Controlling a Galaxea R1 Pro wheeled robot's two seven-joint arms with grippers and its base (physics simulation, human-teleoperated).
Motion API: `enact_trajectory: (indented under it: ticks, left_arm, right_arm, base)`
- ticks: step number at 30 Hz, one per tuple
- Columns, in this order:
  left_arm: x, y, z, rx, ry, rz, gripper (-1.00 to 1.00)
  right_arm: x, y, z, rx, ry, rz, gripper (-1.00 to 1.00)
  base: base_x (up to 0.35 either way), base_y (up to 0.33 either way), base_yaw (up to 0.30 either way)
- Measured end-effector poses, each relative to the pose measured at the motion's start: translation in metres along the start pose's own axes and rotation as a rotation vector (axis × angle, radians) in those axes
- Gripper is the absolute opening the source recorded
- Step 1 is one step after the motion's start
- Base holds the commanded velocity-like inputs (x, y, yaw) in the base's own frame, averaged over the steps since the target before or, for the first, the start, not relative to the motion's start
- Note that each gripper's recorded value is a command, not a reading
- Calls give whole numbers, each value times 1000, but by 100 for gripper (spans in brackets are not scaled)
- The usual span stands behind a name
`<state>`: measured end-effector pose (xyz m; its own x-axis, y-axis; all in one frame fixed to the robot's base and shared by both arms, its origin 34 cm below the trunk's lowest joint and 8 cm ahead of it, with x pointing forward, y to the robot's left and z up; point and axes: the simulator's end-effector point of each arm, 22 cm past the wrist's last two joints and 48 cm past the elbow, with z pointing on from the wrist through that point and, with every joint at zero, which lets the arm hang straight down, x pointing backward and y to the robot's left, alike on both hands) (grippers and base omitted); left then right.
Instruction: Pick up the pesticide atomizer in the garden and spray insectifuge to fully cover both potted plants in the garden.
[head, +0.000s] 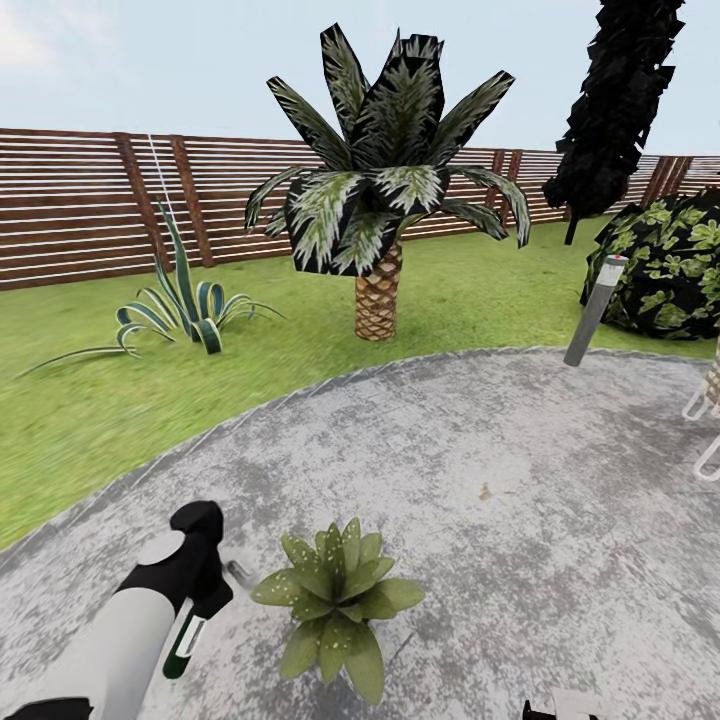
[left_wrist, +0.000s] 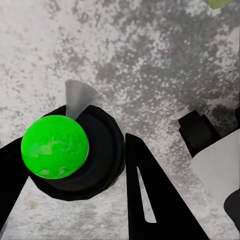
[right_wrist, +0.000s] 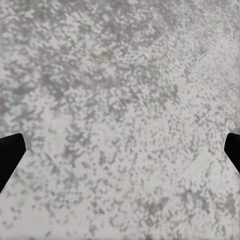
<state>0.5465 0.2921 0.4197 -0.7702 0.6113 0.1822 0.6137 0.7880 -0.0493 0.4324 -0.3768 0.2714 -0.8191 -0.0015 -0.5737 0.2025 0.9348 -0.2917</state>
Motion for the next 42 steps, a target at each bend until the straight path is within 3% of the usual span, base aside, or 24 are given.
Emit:
enact_trajectory:
  ticks: [9, 14, 17, 25, 27, 29, 35, 38, 42]
  left_arm:
    - [-1, -16, 7, 33, 3, 10, -100]
    - [17, -19, 22, 42, 35, 2, -100]
    - [38, -32, 40, 58, 70, 7, -100]
    - [51, -26, 56, 2, 94, 3, -100]
    - [66, -23, 64, 29, 78, -74, -100]
    - [69, -20, 68, 39, 51, -114, -100]
    - [52, 2, 75, -37, -74, -130, -100]
    - [50, 6, 76, -53, -90, -144, -100]
    - [49, -2, 81, -23, -110, -173, -100]
  right_arm:
    - [0, 1, 0, -1, 0, 0, 100]
    - [0, 0, 0, 0, 0, -1, 100]
    - [0, -2, 0, 2, 0, -3, 100]
    - [-1, -1, 0, 2, -3, 0, 100]
    - [-1, 0, 0, 1, -2, 0, 100]
    - [0, 1, 0, -1, -1, 1, 100]
    - [0, 4, -1, -4, 0, 2, 100]
    - [0, 4, -1, -4, 0, 2, 100]
    - [0, 4, -1, -3, 0, 4, 100]
  base:
    - [0, 0, 84]
    - [0, 0, 63]
    - [0, 0, 3]
    - [0, 0, 0]
    - [0, 0, 104]
    - [-5, 0, 212]
    - [-178, 0, 267]
    - [-320, 0, 216]
    - [-333, -25, 47]
